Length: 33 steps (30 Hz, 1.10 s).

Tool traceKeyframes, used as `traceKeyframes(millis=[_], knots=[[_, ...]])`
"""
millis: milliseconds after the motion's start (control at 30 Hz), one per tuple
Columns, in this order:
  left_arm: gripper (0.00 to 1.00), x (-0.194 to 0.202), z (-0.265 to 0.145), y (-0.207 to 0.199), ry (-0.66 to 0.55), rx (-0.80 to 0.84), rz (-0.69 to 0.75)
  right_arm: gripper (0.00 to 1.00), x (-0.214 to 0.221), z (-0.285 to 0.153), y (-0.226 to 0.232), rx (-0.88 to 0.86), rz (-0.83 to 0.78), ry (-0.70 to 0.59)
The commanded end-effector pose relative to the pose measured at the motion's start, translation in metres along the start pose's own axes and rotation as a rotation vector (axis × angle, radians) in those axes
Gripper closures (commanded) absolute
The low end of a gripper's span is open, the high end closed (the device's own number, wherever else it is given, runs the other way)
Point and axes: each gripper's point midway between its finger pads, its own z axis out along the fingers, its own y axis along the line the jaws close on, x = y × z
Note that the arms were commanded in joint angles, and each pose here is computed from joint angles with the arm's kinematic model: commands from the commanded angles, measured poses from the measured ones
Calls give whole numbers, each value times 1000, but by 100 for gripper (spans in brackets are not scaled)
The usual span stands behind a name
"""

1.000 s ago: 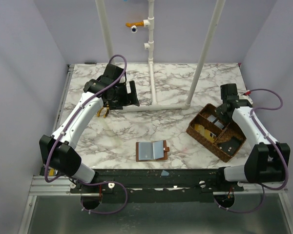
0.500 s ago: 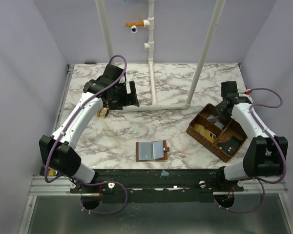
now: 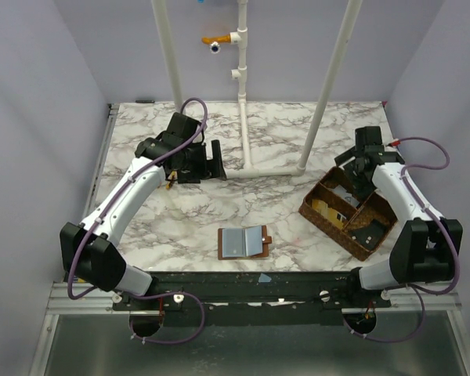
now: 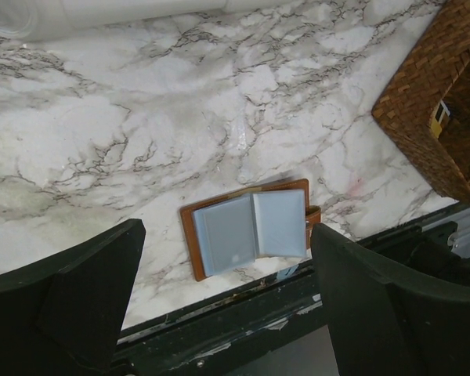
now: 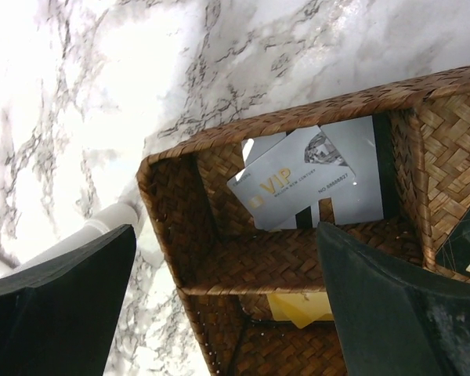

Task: Take the credit cards out of the card holder
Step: Place the credit card in the storage box, then remove the credit card from the card holder.

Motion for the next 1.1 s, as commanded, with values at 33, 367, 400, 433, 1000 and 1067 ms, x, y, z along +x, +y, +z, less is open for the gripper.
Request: traceKeyframes(millis=[33,367,400,433,1000,1067], knots=[[10,5,-9,-15,-31,79,59,0,2,-19,5,-57,-39,43],[10,32,-22,-19,-21,123,29,0,23,-62,16,-212,-161,52],[10,35,-23,-20,-18,125,29,0,30,-67,18,-232,-184,54],[10,39,-25,-20,-17,125,28,0,38,-72,20,-249,-202,57],[12,98,-13,27,21,3,-105,10,220,-136,31,-528,-585,169],[13,103,-5,34,22,-10,-111,14,240,-143,29,-556,-630,163]])
